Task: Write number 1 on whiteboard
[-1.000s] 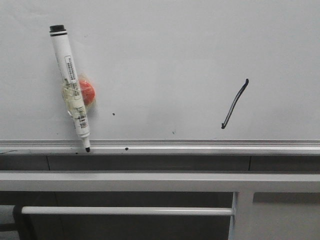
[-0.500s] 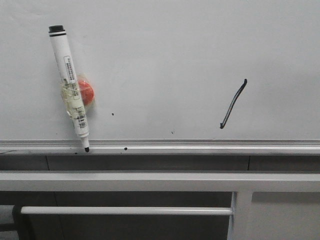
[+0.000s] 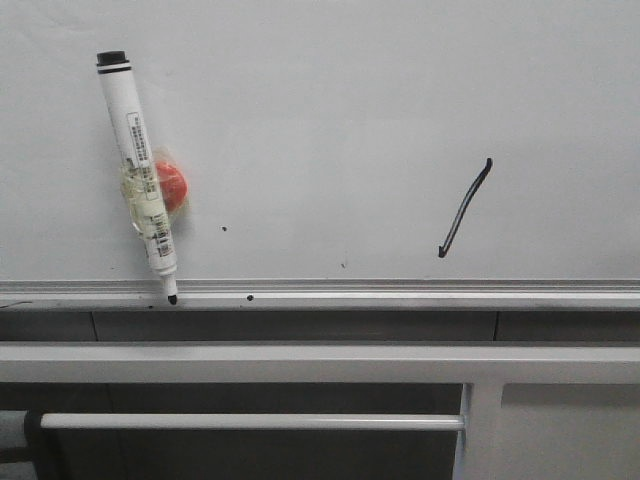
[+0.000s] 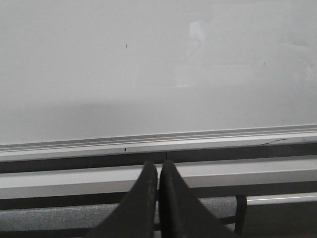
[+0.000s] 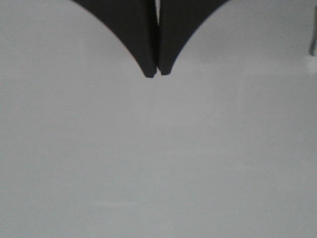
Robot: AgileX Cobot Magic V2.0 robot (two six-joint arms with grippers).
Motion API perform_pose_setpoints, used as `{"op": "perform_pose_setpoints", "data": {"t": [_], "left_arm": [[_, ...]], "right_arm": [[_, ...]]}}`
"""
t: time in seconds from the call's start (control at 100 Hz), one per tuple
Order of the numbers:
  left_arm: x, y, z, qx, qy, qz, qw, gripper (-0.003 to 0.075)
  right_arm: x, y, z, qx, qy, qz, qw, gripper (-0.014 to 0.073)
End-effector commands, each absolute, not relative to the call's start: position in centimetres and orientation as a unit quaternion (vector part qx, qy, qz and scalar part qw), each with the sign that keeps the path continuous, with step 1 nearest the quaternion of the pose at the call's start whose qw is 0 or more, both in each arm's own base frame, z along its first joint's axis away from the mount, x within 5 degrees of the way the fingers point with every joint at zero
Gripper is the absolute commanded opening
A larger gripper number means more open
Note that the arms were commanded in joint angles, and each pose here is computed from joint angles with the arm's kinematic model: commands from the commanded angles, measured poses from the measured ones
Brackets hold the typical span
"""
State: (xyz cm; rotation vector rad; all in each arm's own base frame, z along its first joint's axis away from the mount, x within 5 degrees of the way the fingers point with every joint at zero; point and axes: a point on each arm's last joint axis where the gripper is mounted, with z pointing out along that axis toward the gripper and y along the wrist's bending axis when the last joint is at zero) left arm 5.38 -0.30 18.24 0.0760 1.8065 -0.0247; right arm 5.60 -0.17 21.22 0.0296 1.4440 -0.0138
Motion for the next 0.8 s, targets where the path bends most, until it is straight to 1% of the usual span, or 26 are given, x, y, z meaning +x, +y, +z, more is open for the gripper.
{"op": "perform_pose_setpoints", "data": {"t": [0.0, 0.12, 0.19, 0.35, 0.49, 0.79], "left_arm": [[5.4, -0.3, 18.8, 0.025, 0.756, -0.017, 0.654, -0.002], [5.4, -0.3, 18.8, 0.025, 0.756, -0.017, 0.654, -0.002], [5.4, -0.3, 18.8, 0.025, 0.756, -0.017, 0.654, -0.002], [5.4, -0.3, 18.8, 0.025, 0.756, -0.017, 0.654, -0.002], [5.4, -0.3, 18.8, 0.025, 0.756, -0.017, 0.654, -0.002], [5.4, -0.3, 18.8, 0.025, 0.756, -0.017, 0.654, -0.002]], "right_arm": [[5.5, -0.7, 20.3, 0.046, 0.669, -0.037, 0.741, -0.0064], [5.5, -1.1, 19.4, 0.072, 0.705, -0.068, 0.702, -0.0064], [5.5, -1.1, 18.7, 0.076, 0.73, -0.067, 0.675, -0.0064], [5.3, -1.1, 17.7, 0.079, 0.767, -0.062, 0.634, -0.0064], [5.2, -1.0, 17.2, 0.081, 0.784, -0.056, 0.613, -0.0064], [5.3, -0.8, 17.2, 0.056, 0.787, -0.047, 0.613, -0.0064]]}}
